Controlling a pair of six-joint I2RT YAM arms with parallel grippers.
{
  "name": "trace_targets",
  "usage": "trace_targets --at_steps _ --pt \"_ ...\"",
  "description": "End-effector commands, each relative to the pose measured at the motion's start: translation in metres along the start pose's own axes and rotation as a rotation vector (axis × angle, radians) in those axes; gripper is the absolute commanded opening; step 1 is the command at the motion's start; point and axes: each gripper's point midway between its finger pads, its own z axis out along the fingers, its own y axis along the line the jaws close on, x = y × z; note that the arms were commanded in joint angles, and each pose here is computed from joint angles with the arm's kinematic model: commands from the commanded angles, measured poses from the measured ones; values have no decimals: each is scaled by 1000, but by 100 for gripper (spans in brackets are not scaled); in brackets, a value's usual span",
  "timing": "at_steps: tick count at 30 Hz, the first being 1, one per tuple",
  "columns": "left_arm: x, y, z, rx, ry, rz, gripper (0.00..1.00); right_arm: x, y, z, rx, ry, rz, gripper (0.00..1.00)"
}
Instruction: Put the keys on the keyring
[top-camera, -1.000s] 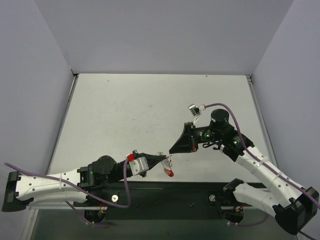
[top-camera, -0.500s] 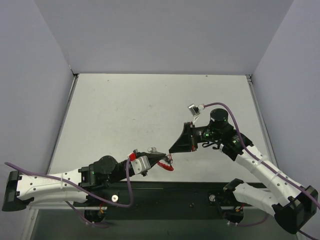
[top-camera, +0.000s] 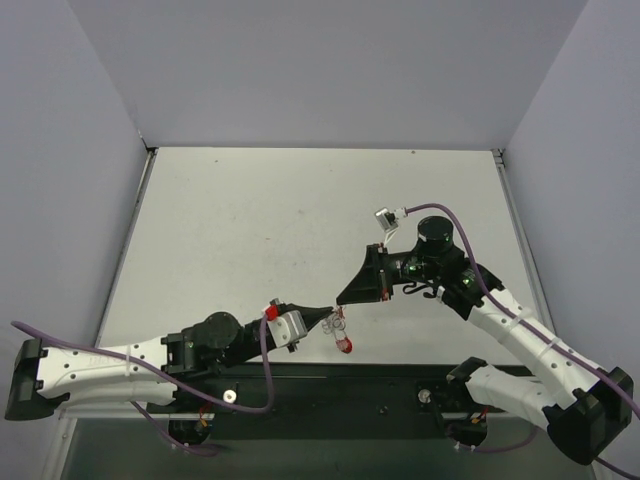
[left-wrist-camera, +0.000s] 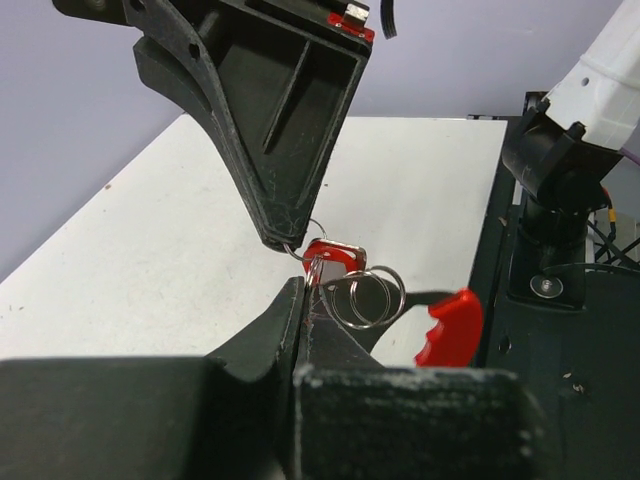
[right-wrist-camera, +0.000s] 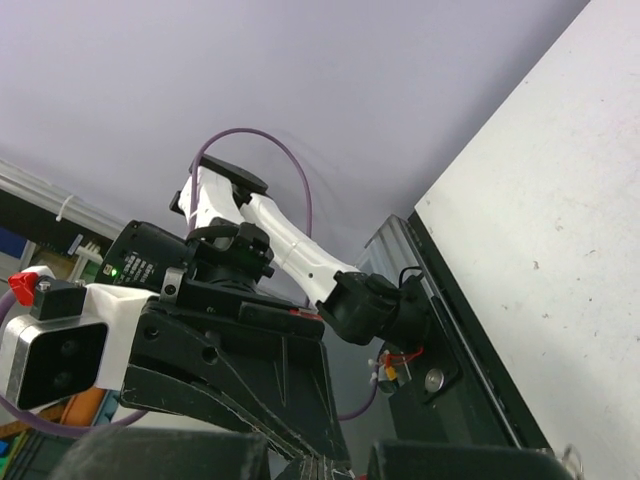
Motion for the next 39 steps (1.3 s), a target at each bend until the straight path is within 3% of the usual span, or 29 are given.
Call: trace_targets --at_steps 1,39 --pt "-23 19 0 -101 -68 -32 0 -7 13 0 -26 -4 -4 0" --pt "3 43 10 -314 92 -31 0 -25 0 3 73 -115 174 0"
